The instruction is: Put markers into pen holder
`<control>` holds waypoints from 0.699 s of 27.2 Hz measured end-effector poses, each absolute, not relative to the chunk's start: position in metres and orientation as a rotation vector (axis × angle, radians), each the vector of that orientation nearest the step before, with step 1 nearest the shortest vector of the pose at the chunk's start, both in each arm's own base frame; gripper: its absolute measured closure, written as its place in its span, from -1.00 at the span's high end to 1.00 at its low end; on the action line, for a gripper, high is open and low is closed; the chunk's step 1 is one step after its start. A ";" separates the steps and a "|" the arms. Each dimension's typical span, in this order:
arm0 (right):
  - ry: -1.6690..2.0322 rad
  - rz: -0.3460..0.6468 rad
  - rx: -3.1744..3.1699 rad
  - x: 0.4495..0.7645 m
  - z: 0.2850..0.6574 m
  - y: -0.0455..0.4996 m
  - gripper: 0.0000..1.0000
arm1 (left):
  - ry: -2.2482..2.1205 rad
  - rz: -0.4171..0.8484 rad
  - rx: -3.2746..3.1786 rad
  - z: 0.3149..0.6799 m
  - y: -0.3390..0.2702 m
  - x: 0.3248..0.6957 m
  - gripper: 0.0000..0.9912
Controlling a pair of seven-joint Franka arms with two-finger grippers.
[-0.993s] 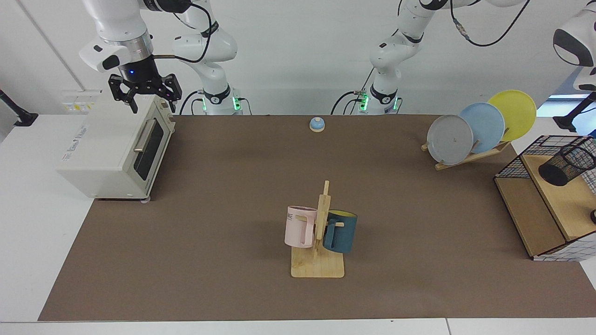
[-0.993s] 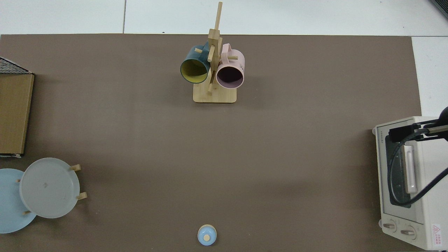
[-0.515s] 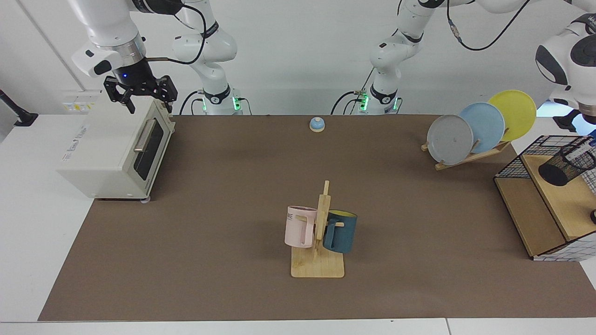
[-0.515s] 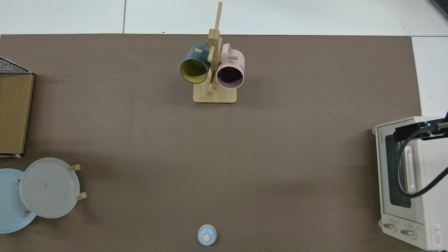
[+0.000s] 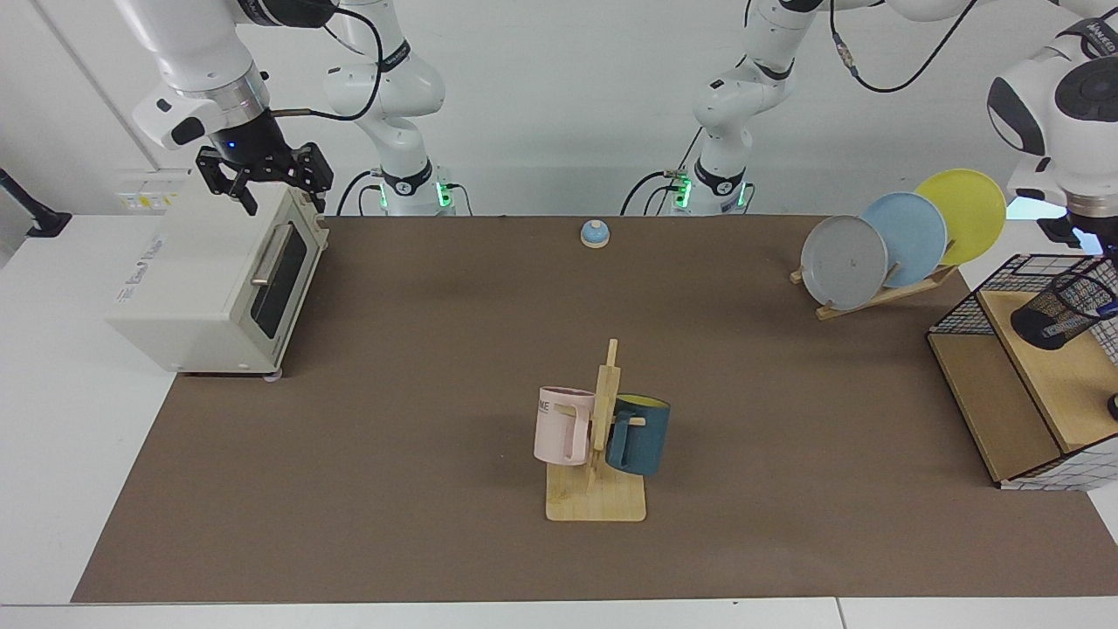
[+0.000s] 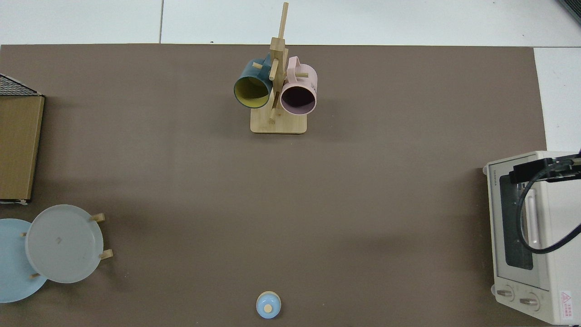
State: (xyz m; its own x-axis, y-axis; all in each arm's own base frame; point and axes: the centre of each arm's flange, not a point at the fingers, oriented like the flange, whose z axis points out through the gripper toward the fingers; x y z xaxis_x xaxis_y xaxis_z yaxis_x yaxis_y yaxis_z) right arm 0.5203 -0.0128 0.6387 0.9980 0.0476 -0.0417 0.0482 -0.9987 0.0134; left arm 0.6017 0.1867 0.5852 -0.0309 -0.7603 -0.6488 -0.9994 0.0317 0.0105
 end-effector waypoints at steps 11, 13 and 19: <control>0.091 -0.061 3.125 0.520 0.640 -0.007 1.00 | 1.704 0.375 -2.202 0.562 0.113 0.608 1.00; 0.091 -0.061 3.125 0.520 0.640 -0.007 1.00 | 1.648 0.329 -2.272 0.558 0.097 0.609 1.00; 0.091 -0.060 3.125 0.520 0.640 -0.007 1.00 | 1.366 0.180 -2.577 0.549 0.025 0.610 1.00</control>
